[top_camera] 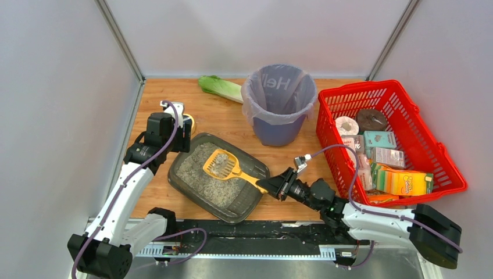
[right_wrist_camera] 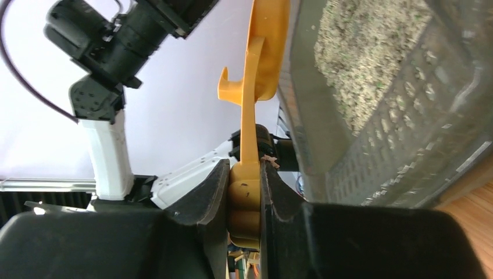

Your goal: Clean the litter box

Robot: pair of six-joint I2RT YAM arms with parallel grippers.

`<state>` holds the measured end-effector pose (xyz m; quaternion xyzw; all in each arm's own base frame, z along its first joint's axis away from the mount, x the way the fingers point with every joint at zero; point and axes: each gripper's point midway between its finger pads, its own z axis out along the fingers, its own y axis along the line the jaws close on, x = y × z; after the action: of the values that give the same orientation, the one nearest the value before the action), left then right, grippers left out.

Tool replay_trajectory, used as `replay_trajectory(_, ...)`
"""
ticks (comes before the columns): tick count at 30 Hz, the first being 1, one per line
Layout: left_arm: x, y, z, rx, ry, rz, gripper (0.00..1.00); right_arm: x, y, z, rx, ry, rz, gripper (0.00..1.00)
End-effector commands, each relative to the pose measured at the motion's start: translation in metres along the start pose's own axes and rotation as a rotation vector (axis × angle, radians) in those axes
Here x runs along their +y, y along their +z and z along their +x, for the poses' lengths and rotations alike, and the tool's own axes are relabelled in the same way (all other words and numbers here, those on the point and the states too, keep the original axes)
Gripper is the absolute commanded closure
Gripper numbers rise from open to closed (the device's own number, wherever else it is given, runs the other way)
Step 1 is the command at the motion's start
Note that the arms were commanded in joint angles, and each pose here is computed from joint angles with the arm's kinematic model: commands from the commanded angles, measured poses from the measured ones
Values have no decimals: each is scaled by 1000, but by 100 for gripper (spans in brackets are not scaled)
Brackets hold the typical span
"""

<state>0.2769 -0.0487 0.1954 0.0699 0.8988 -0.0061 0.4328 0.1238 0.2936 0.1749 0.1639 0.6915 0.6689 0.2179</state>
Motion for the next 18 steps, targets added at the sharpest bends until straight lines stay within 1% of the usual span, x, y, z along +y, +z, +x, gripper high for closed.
replay_trajectory(1, -2, -4, -8, -40, -3, 9, 29, 41, 1, -12, -47, -53, -60, 100)
replay_trajectory(2, -1, -5, -9, -46, -2, 7, 29, 53, 2, -14, -55, -64, -75, 100)
replay_trajectory(7, 0, -6, -10, -52, -3, 1, 29, 77, -7, -29, -119, -44, -122, 100)
replay_trajectory(10, 0, -7, -11, -55, -2, 0, 29, 96, -6, -36, -145, -54, -150, 100)
replay_trajectory(11, 1, -7, -10, -54, -2, -2, 29, 99, -5, -36, -137, -76, -148, 100)
replay_trajectory(12, 1, -7, -10, -54, -2, -2, 29, 113, -3, -37, -139, -85, -167, 100)
replay_trajectory(14, 1, -8, -10, -57, -5, -3, 29, 117, 3, -40, -136, -111, -162, 100)
replay_trajectory(15, 1, -8, -10, -55, -2, -3, 29, 131, 4, -42, -136, -116, -191, 100)
replay_trajectory(16, 1, -8, -10, -55, -1, -5, 29, 136, 5, -48, -150, -120, -197, 100)
replay_trajectory(18, 2, -8, -10, -56, -1, -10, 29, 140, 11, -52, -139, -123, -188, 100)
